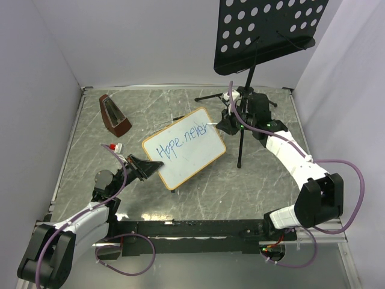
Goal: Write a sentence on the whiteboard
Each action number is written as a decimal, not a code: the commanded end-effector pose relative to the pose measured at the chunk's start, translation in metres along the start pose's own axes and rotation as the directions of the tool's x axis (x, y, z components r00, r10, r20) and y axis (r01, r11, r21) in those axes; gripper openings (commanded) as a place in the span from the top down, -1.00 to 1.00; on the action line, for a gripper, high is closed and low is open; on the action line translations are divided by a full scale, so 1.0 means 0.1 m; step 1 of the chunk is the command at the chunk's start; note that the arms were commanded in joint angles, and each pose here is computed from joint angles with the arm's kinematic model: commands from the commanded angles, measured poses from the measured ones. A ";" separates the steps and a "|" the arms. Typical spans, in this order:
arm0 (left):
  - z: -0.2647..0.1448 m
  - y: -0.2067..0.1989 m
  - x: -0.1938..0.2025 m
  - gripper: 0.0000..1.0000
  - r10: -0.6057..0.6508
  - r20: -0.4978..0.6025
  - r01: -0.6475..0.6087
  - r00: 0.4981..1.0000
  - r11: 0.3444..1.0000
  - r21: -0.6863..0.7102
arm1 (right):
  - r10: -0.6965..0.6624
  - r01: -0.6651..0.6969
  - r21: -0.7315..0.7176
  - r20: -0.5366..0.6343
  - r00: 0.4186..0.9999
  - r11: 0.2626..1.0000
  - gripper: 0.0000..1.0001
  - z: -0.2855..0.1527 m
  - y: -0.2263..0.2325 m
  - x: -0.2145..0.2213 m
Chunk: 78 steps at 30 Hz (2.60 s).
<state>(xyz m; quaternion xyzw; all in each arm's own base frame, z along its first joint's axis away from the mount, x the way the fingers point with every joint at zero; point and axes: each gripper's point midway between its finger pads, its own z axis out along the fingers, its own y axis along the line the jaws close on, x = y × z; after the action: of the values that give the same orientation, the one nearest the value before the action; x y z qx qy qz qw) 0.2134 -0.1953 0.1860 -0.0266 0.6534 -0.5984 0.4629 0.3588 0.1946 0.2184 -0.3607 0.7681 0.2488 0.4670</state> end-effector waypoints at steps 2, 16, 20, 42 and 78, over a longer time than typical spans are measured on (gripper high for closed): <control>-0.06 -0.37 -0.12 0.98 0.079 0.064 -0.088 0.995 0.984 0.155 | -0.019 0.016 0.041 0.054 0.998 0.999 1.00 -0.03 -0.14 -0.22; -0.09 -0.29 -0.09 0.98 0.057 0.068 -0.065 0.996 0.990 0.128 | -0.016 0.065 -0.215 0.218 0.976 0.974 1.00 -0.65 0.71 -0.58; -0.09 -0.29 -0.12 0.98 0.052 0.082 -0.062 0.995 0.991 0.123 | -0.020 0.097 -0.368 0.205 0.978 0.925 1.00 -0.70 1.06 -0.43; -0.16 -0.27 -0.13 0.98 0.044 0.122 -0.057 0.992 0.992 0.109 | -0.178 0.233 -0.508 0.155 0.972 0.829 1.00 -0.55 1.78 -0.05; -0.16 -0.26 -0.11 0.98 0.035 0.115 -0.047 0.993 0.993 0.109 | -0.200 0.239 -0.480 0.131 0.971 0.844 1.00 -0.43 1.75 0.01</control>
<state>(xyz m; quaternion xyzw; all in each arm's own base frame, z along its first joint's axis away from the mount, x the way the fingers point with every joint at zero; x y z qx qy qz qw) 0.2080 -0.1910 0.2113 -0.0233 0.6203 -0.6128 0.4891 0.1946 0.2669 0.2382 -0.5320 0.6320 0.4008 0.3960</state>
